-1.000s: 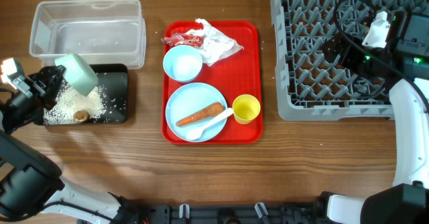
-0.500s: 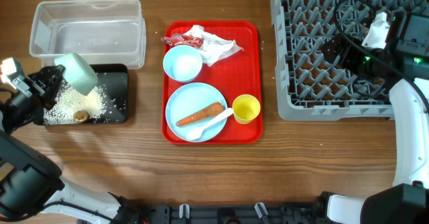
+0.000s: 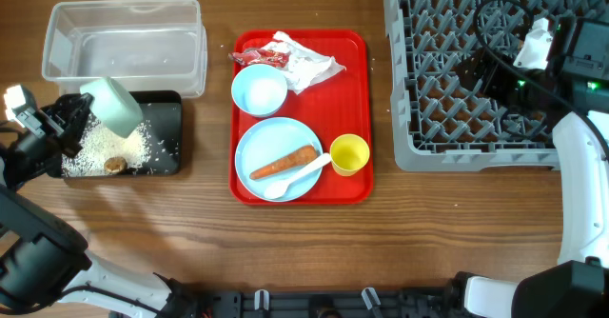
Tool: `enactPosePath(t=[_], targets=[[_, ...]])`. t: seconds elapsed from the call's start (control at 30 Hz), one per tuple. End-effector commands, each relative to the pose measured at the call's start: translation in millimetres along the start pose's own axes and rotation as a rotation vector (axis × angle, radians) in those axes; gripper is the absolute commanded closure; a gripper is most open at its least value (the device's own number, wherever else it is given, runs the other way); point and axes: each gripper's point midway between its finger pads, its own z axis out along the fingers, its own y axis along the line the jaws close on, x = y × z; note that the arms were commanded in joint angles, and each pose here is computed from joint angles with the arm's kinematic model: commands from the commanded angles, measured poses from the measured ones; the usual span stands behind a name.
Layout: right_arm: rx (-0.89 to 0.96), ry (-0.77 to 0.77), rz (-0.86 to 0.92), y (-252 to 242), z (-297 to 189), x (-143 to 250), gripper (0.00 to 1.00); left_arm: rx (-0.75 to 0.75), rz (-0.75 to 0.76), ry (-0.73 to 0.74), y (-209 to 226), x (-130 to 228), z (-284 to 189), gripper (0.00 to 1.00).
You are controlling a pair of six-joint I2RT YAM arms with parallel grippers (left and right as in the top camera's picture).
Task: Sort waste into correct bins and load items into the dishwasher rack
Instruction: 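Tilt the green bowl to pour the rice into the black tray, then place the empty green bowl back on the red tray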
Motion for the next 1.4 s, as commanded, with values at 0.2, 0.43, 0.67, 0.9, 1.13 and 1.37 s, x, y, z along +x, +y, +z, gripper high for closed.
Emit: enactPosePath(t=[0.2, 0.43, 0.67, 0.9, 1.13, 1.37], targets=[[-0.006, -0.034, -0.023, 5, -9, -9, 0.04, 0.030, -0.065, -0.002, -2, -1, 1, 0.96], [-0.006, -0.033, -0.023, 5, -9, -8, 0.04, 0.045, 0.213, 0.115, -47, 23, 39, 0.96], [-0.006, -0.034, -0.023, 5, -9, -9, 0.04, -0.169, 0.558, 0.350, -89, 78, 127, 0.96], [-0.005, -0.033, -0.025, 5, -9, -8, 0.04, -0.488, 0.927, 0.341, -74, 137, 244, 0.96], [0.001, -0.032, -0.025, 3, -9, -8, 0.04, -0.680, 1.425, 0.365, -32, 221, 324, 0.96], [0.014, -0.026, -0.051, 1, -9, -7, 0.04, -0.695, 1.585, 0.524, 36, 272, 361, 0.96]])
